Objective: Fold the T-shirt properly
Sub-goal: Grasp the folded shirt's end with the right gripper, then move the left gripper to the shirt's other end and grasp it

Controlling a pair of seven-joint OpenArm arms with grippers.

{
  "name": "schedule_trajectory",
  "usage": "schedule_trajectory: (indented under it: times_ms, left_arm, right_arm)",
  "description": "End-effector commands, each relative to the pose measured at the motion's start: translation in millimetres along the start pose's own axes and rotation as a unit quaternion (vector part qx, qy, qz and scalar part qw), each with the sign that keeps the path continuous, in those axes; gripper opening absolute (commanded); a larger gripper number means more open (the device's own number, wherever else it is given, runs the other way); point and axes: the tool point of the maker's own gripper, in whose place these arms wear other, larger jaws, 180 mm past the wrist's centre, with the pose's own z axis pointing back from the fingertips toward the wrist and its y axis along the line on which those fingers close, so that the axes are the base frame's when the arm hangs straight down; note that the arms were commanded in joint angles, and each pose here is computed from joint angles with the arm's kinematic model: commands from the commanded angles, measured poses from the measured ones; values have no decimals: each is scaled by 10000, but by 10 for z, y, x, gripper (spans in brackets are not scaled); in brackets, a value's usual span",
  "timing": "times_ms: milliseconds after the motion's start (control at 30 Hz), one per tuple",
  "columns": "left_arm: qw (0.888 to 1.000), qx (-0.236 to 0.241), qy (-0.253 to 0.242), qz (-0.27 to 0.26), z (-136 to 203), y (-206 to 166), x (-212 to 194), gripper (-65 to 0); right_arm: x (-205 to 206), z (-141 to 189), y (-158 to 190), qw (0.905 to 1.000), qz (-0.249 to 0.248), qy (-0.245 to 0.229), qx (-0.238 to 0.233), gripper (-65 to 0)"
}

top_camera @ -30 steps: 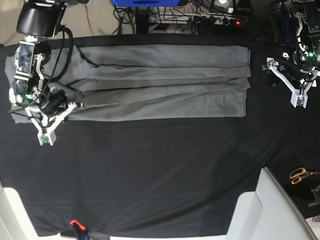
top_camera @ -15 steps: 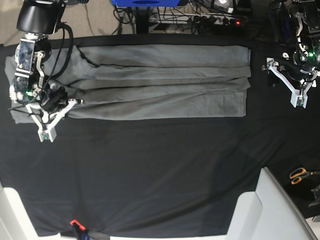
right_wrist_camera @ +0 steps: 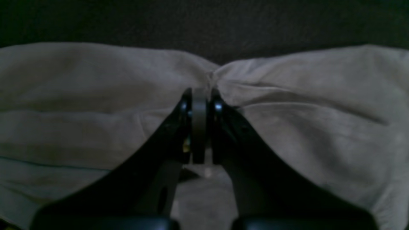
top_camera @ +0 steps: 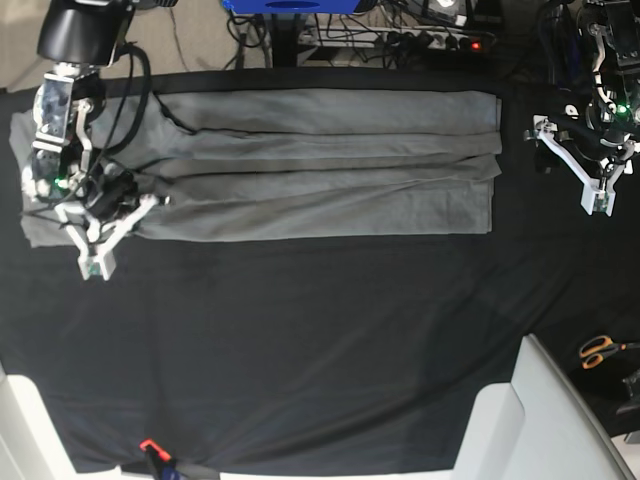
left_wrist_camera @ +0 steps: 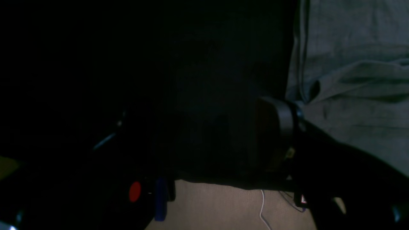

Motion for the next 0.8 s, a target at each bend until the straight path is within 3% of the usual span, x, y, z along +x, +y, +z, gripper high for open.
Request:
schedule_trajectory:
  times_ms: [0, 367, 500, 600, 767]
  left_arm:
    - [9998, 113, -132, -46, 35, 87, 87, -179]
    - [9998, 101, -144, -24, 30, 73, 93, -179]
    - [9998, 102, -180, -35, 39, 70, 119, -179]
    - [9997, 99, -201, -29, 40, 65, 135, -178]
    - [9997, 84, -219, -14, 40, 56, 146, -169]
  right_arm:
    - [107, 47, -20, 9998, 24, -185, -29, -645]
    - [-165, 140, 160, 9999, -57, -93, 66, -642]
    - [-215, 254, 79, 9990, -349, -165, -234, -639]
    - [-263, 303, 51, 9968, -646, -178, -434, -555]
    - [-384, 421, 110, 9956, -800, -58, -475, -308]
